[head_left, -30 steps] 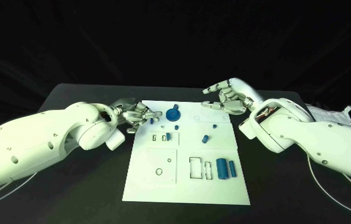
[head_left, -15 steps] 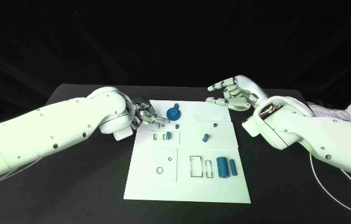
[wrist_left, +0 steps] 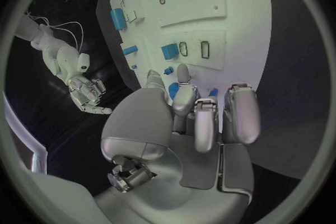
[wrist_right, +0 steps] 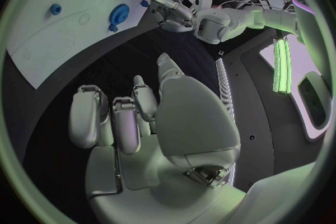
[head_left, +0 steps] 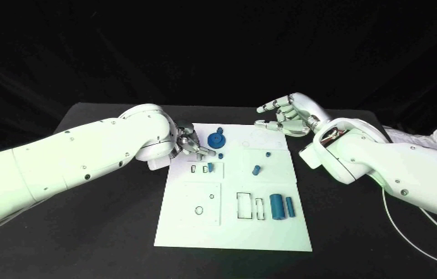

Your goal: Assemble the parts on the task board

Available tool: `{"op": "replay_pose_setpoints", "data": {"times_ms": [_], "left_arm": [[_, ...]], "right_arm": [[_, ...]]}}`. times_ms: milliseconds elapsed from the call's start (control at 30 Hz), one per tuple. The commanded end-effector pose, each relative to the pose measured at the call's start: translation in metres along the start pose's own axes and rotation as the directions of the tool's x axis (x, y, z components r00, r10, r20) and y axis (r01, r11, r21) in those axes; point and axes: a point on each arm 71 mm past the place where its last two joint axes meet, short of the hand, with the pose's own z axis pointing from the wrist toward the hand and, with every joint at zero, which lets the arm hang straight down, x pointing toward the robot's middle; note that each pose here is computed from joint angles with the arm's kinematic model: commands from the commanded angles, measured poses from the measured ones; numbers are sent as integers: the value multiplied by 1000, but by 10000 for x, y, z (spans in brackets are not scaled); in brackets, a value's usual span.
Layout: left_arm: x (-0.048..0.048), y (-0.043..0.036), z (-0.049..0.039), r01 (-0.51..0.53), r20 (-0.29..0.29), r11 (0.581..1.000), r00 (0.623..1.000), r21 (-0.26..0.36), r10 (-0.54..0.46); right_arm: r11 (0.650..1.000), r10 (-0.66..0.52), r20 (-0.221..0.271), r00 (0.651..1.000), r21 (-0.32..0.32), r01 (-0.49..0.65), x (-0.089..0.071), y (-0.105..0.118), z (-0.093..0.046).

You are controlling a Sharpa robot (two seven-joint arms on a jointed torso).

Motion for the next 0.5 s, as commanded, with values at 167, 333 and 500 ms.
{"op": "replay_pose_setpoints", "data": {"times_ms": [167,333,500], "left_arm": [[12,-63,42,-48,-25,999,999,-14,48],[40,-103,71,-60,-38,998,998,-12,60],[66,-144,92,-71,-49,997,996,-9,70]], "right_arm": [[1000,2,-25,1000,-3,-2,44,12,20],[1000,2,-27,1000,-1,-2,53,9,28],[1000,3,-30,1000,-1,-3,66,9,39]]}}
